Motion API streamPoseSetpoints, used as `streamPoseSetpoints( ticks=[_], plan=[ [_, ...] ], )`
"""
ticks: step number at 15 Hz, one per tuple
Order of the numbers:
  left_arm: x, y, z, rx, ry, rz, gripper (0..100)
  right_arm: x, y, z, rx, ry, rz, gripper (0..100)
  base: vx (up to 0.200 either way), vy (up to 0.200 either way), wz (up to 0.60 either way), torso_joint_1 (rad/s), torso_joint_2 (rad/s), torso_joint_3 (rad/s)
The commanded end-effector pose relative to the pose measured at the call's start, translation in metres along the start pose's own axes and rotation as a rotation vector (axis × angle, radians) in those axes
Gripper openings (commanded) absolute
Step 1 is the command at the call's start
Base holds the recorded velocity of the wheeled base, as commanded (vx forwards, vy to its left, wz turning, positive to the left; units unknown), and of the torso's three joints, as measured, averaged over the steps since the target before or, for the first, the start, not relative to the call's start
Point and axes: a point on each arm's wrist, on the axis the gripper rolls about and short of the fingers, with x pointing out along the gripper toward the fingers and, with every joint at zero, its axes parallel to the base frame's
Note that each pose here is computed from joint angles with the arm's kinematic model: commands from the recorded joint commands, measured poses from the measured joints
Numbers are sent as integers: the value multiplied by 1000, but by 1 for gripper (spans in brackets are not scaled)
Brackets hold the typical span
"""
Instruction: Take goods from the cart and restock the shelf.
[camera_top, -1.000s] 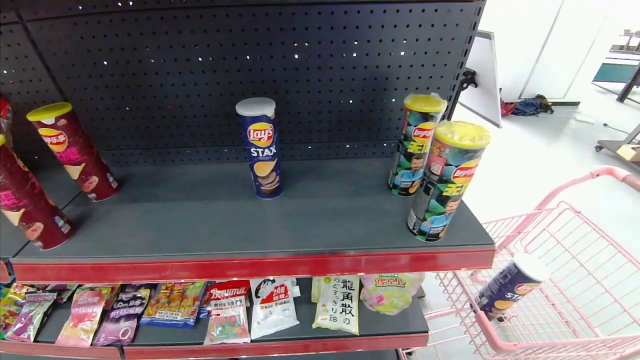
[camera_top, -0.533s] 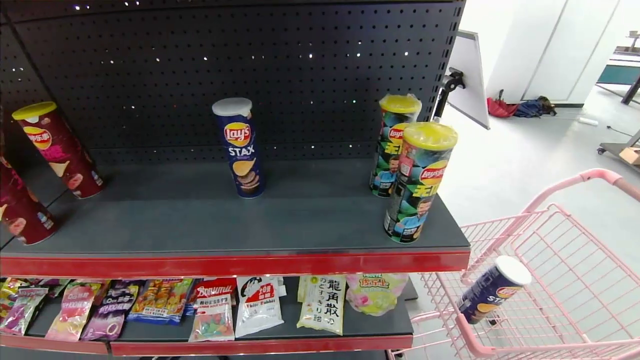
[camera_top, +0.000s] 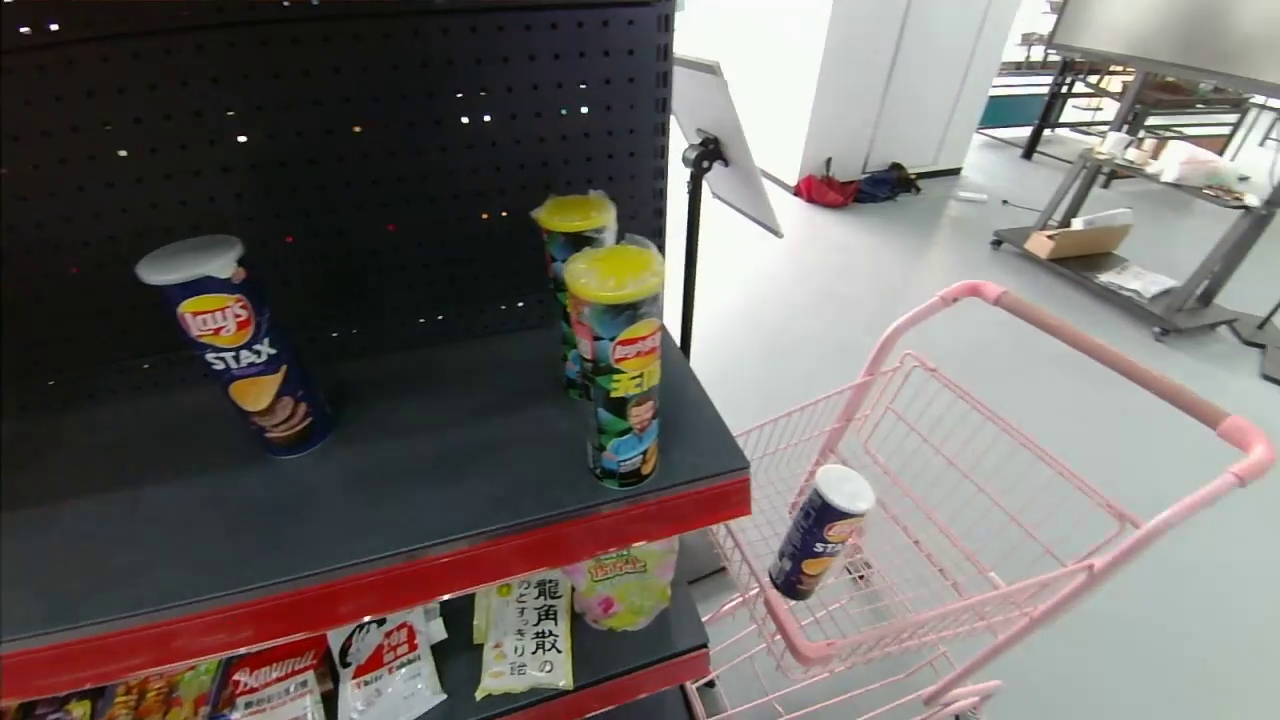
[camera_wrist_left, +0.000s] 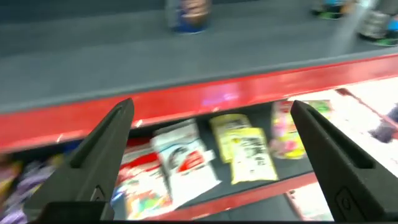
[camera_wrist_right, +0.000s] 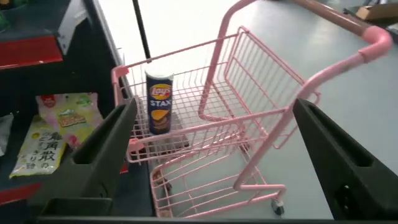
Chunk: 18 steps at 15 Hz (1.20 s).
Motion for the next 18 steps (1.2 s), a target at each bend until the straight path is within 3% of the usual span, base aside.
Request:
streamPoseSetpoints(
  ticks=[1, 3, 10, 18],
  plan=[
    [0, 0, 0, 0, 0, 0, 100, 0, 0, 0, 0, 0, 0, 100, 0, 0, -600, 2, 7, 2],
    [0, 0, 0, 0, 0, 0, 100, 0, 0, 0, 0, 0, 0, 100, 0, 0, -600, 0, 5, -5],
    [0, 0, 0, 0, 0, 0, 100, 0, 0, 0, 1, 0, 0, 100, 0, 0, 0, -11, 18, 13],
    [0, 0, 0, 0, 0, 0, 100, 0, 0, 0, 3, -1, 0, 100, 0, 0, 0, -138, 355, 210]
  ],
)
